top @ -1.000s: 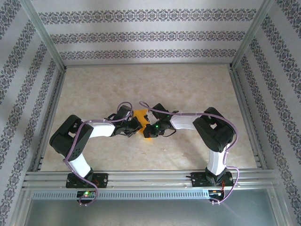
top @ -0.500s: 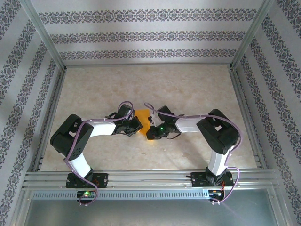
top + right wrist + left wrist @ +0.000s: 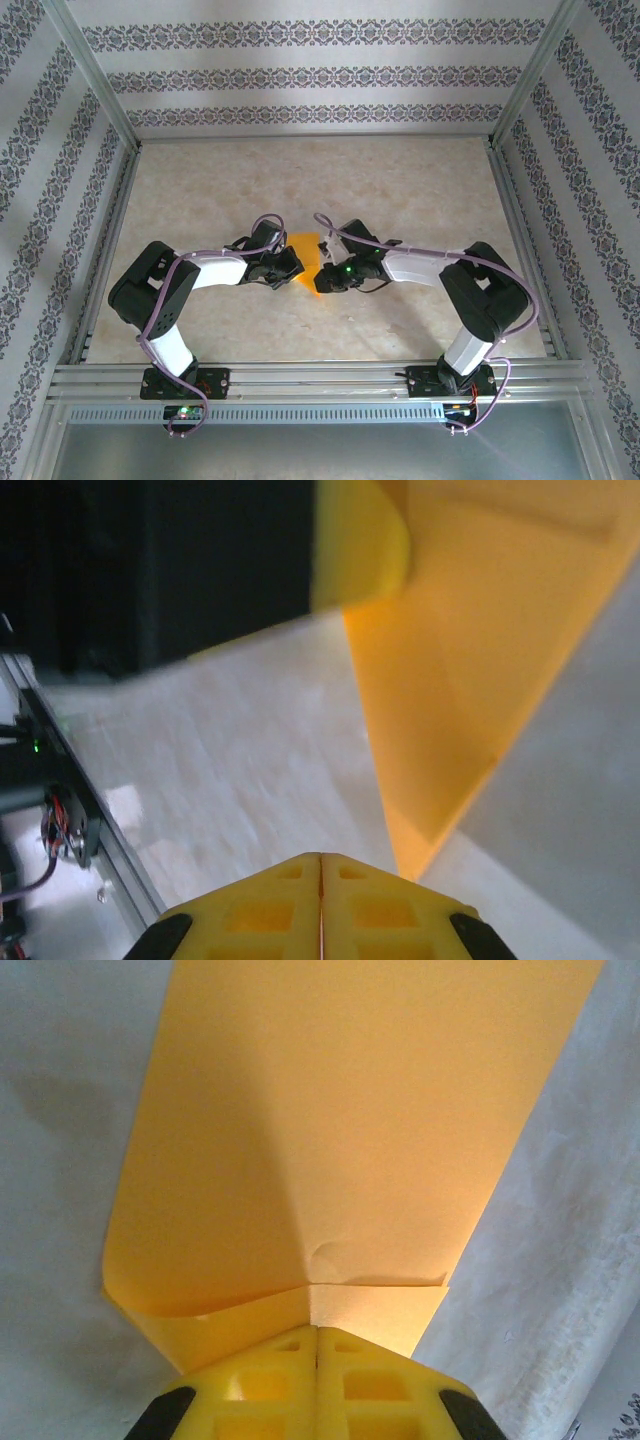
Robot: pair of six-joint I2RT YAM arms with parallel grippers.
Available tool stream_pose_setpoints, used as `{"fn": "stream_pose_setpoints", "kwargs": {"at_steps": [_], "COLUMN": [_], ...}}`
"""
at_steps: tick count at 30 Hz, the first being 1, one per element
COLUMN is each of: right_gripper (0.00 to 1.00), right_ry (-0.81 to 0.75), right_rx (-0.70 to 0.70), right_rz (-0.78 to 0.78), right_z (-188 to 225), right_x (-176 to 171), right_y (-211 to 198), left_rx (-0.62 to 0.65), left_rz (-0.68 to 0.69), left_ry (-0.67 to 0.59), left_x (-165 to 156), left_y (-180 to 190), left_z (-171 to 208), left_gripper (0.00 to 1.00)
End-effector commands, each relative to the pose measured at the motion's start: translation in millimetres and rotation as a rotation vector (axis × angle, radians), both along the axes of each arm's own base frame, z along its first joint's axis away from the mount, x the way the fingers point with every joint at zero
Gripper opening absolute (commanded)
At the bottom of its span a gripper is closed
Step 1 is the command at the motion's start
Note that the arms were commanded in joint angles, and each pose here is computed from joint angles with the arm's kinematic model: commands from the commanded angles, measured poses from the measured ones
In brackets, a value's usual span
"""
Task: Fold a paper plane with a square sheet of paper (pick it up from the middle)
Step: Third fold the triangle at the center of the table.
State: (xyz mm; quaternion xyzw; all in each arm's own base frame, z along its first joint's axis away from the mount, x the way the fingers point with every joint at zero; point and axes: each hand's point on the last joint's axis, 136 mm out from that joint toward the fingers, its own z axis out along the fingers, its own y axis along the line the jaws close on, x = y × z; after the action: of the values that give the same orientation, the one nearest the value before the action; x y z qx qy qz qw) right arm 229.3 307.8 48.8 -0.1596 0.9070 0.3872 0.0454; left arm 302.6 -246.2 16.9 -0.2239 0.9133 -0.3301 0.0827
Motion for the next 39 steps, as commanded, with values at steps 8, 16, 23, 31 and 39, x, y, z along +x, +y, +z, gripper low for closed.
{"fn": "stream_pose_setpoints", "kwargs": {"at_steps": [8, 16, 23, 31, 39], "right_gripper": [0.07, 0.06, 0.05, 0.05, 0.05], "right_ry": [0.025, 0.04, 0.063, 0.072, 0.076], "right_rx": [-0.089, -0.232, -0.286, -0.313, -0.382], "right_rz": [-0.006, -0.007, -0.016, -0.019, -0.005], "right_z": [-32, -54, -63, -65, -74], "right_x": [14, 10, 8, 6, 1], "right_y": [1, -15, -21, -25, -38], "left_rx": [0.067, 0.0, 0.056, 0.054, 0.179], "left_rz": [-0.021, -0.117, -0.179, -0.185, -0.168], "left_ry": [0.078, -0.122, -0.155, -0.13, -0.068], "left_x": [-16, -2, -20, -20, -24], "left_y": [12, -6, -11, -16, 13], "left_z": [-24, 21, 19, 3, -23], "left_gripper": [0.03, 0.09, 0.1, 0.08, 0.07]}}
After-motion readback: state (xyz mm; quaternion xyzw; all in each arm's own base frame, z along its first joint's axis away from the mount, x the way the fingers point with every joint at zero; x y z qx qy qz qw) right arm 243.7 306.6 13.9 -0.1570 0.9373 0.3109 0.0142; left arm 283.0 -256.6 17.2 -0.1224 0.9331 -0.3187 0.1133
